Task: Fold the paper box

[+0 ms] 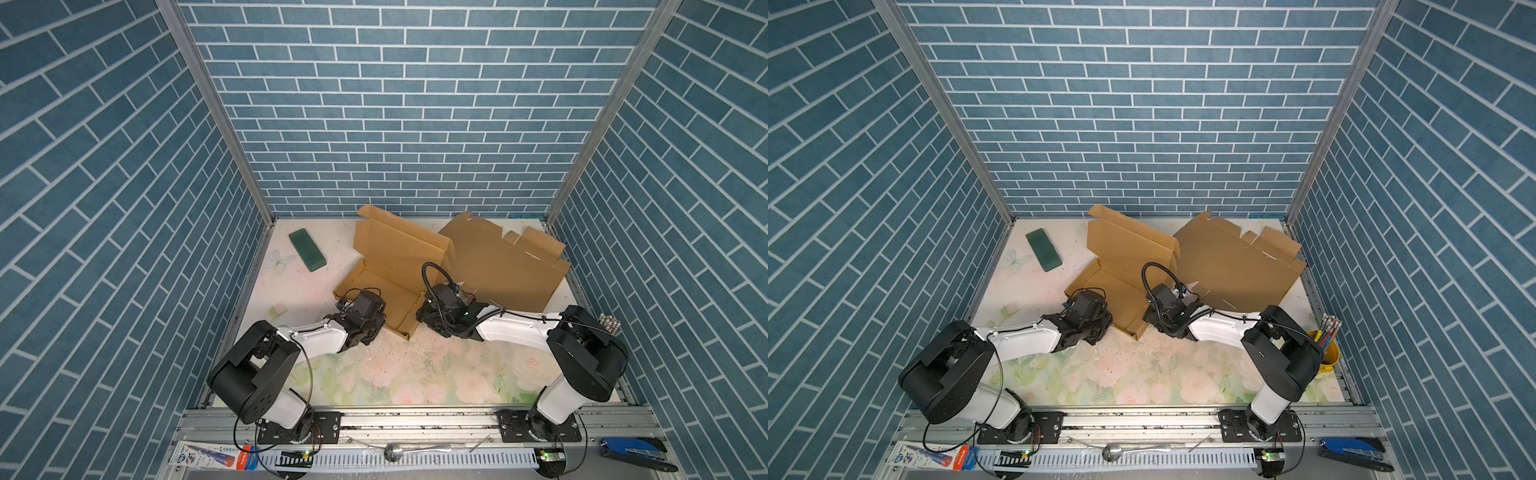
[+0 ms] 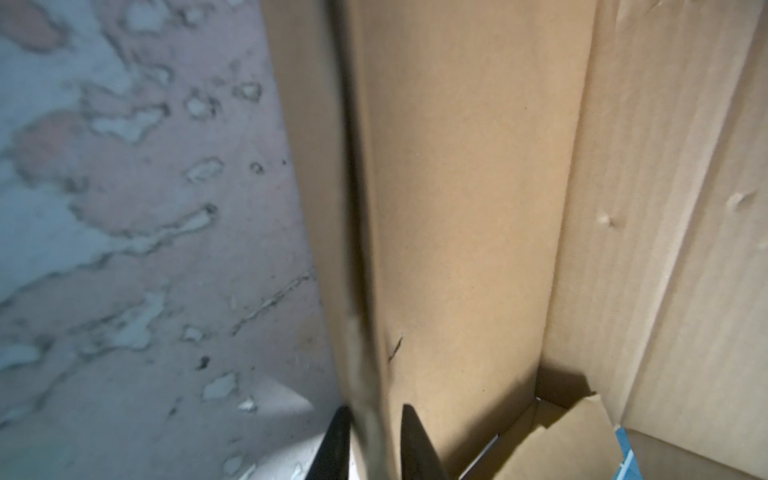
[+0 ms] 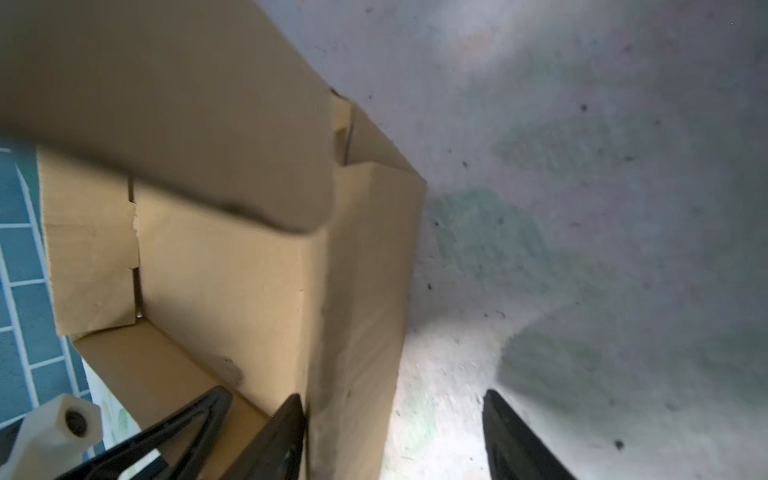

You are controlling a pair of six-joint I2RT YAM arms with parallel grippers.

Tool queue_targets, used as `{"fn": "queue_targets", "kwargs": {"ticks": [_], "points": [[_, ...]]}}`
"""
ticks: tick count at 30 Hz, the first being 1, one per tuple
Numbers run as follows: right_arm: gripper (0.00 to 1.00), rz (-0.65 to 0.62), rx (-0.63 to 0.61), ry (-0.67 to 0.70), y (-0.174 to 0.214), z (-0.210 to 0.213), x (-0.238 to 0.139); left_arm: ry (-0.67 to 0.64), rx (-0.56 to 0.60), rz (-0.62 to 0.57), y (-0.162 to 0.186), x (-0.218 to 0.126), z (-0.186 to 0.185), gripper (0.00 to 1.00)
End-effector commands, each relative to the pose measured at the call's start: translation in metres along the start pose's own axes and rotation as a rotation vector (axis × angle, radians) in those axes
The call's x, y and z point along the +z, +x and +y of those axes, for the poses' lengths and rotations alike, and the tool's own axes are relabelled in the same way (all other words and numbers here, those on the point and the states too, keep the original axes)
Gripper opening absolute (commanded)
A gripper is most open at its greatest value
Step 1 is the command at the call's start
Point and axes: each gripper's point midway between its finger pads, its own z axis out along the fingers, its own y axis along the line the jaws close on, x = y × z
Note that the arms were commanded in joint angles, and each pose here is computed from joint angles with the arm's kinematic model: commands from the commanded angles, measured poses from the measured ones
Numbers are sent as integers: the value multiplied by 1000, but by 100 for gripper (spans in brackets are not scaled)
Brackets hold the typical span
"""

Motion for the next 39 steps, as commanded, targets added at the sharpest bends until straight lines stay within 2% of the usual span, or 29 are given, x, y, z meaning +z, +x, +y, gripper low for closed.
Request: {"fn": "queue_targets", "kwargs": {"ticks": [1, 5, 7, 10, 14, 18, 22, 25, 27, 31, 35, 39], "points": [[64, -37, 10, 2, -8, 11, 1, 3, 24, 12, 4, 1, 0, 24], [53, -15, 10, 31, -3, 3, 8, 15, 34, 16, 4, -3, -4, 30], [47, -8, 2, 65, -2, -3, 9, 19, 66, 22, 4, -12, -9, 40], [37, -14, -51, 135, -7, -13, 6, 13, 135, 18, 2, -35, -11, 53], [27, 15, -146, 221, -11, -24, 2, -16, 215, -25, -12, -72, 2, 61], [19, 67, -282, 307, -14, -34, -1, -4, 292, -75, -41, -103, 5, 62], [13, 137, -481, 423, -27, -44, -6, 28, 521, -100, -72, -119, -11, 62], [11, 155, -634, 511, -42, -49, -11, -69, 649, -112, -94, -119, -3, 61], [11, 151, -688, 547, -49, -52, -12, -110, 698, -100, -97, -111, 3, 61], [13, 132, -726, 569, -55, -52, -8, -85, 704, -9, -83, -81, 11, 61], [12, 112, -745, 606, -59, -56, -2, -77, 723, 5, -77, -63, 10, 59], [2, 78, -775, 676, -65, -63, -2, -100, 747, 29, -68, -47, 13, 50]]}}
